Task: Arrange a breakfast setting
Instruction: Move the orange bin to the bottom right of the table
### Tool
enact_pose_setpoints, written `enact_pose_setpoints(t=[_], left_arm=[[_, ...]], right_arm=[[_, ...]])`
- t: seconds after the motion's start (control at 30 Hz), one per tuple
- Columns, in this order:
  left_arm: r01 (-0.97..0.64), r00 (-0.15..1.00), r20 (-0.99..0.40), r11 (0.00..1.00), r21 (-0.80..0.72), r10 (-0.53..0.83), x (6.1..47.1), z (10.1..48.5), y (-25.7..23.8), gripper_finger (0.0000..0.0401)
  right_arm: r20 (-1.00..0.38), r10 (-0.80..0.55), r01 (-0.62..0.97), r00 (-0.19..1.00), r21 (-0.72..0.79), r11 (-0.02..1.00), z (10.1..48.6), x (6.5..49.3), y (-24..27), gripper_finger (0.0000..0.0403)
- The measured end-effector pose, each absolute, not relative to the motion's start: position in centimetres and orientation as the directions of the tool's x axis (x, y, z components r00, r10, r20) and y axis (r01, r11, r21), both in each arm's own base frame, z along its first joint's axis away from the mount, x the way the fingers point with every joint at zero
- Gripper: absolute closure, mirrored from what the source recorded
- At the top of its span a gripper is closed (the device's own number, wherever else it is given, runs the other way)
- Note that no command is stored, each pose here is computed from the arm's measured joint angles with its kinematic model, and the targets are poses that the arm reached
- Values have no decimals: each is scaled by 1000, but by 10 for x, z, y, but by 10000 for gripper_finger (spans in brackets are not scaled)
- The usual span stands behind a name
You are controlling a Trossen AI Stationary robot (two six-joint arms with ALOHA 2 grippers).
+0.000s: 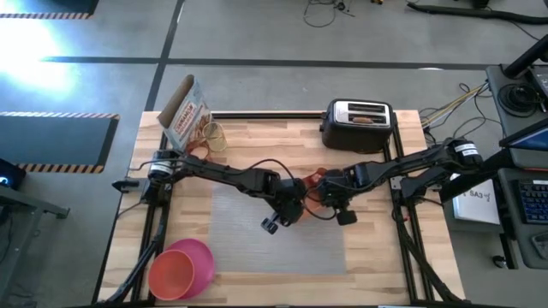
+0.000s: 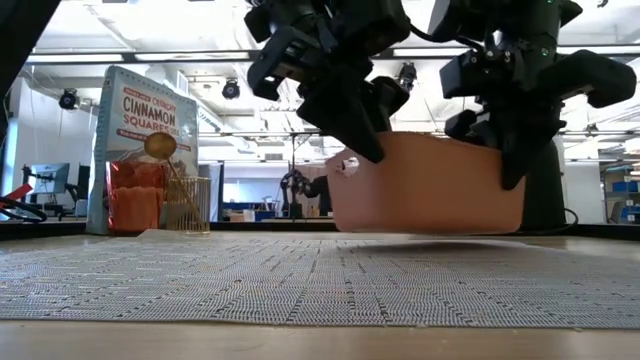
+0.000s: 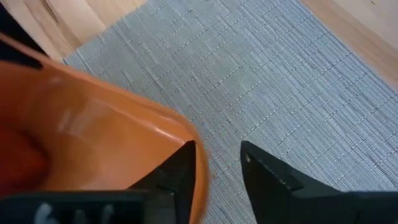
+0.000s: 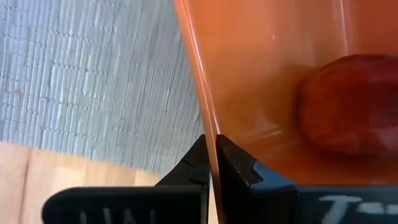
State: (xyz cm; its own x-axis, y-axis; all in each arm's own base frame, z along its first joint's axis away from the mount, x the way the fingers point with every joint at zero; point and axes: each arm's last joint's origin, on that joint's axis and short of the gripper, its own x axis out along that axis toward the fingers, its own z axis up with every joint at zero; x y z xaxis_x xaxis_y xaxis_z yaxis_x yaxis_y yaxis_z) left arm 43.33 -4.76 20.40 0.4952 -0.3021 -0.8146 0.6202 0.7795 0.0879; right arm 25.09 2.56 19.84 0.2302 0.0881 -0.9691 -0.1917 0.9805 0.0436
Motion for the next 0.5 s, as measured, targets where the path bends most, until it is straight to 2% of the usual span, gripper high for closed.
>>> enact_pose_setpoints(t=[0.2,0.37,0.5], left_arm=[[621,494,-814,779,86,-304,434,205,-47,266],[630,497,-809,771,88,-314,433,209,-46,265],[645,494,-808,758,93,-321,432,210,-46,264]], right_arm=[[-980,112,-26,165,110,994,205,238,25,394],[-959,203,194,200,241,951,220,227,29,394],[-945,229,293,233,293,910,231,218,41,394]])
